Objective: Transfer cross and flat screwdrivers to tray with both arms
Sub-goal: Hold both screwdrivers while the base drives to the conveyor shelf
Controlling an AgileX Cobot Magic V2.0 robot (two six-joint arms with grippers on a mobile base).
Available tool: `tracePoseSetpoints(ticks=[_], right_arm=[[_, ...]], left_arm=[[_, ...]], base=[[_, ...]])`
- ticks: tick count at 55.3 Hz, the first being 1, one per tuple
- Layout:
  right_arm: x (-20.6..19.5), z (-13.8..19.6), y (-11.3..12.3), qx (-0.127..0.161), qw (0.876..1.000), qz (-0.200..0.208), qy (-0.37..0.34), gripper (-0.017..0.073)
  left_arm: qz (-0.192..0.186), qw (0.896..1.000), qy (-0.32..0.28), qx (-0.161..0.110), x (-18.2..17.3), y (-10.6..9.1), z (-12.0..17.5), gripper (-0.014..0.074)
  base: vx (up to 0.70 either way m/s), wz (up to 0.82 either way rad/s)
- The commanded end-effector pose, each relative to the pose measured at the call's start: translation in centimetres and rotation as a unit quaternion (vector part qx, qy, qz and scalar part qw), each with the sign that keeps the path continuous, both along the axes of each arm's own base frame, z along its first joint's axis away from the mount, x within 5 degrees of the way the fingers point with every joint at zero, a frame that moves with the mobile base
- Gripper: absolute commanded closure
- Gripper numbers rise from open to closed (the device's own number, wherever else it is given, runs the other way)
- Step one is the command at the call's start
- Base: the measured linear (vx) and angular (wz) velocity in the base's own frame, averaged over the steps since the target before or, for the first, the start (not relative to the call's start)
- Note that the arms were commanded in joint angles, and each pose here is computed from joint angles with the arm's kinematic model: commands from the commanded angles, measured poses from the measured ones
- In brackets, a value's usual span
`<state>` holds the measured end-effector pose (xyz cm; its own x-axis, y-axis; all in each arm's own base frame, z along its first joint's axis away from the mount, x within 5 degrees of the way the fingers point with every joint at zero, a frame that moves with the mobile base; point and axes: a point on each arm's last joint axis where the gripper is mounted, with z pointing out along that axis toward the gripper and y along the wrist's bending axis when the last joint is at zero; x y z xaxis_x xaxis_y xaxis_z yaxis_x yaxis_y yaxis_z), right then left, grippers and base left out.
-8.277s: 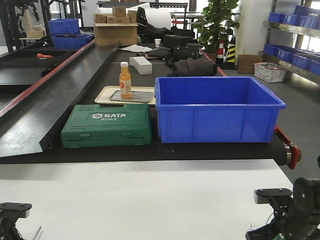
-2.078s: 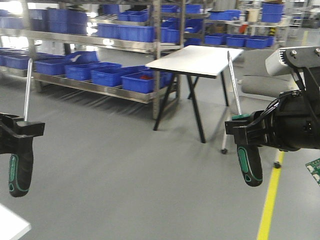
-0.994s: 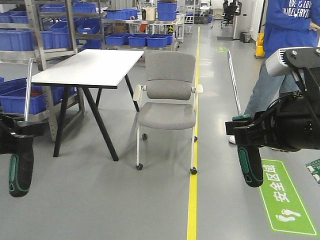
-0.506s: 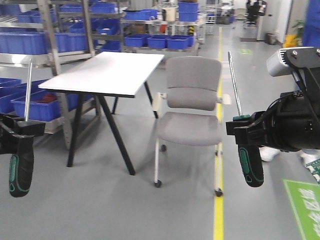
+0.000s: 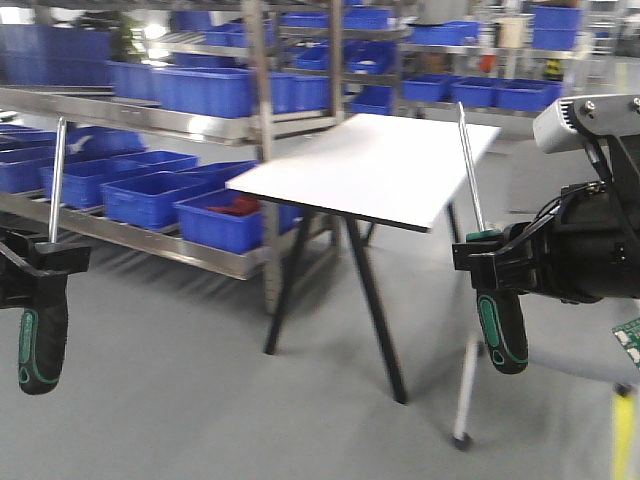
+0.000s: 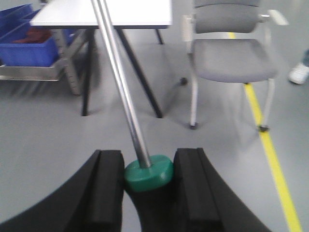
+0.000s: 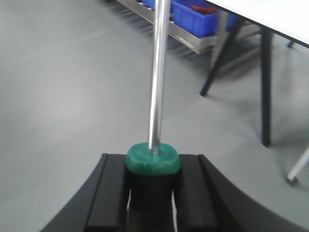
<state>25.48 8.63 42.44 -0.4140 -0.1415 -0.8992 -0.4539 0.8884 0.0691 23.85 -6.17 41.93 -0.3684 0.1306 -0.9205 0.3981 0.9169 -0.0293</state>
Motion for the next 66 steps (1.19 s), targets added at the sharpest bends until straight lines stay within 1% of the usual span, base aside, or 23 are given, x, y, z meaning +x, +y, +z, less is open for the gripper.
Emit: tracePoseSetpoints(ticks=[1,66], right_arm=[[-0.72,2.67,-0.37,0.028,0.997,-0.014,-0.067,0.0567],[-0.72,2.66,-0.36,0.029,0.997,-0.014,-0.066,0.0567]], left_arm=[[0.013,0.998,-0.062,-0.028,-0.46,0.12,2.32,0.0596],[0.013,0.998,-0.061,-0.028,-0.46,0.12,2.32,0.0596]], base=[[0.52,0.65],[0.54,0.67]])
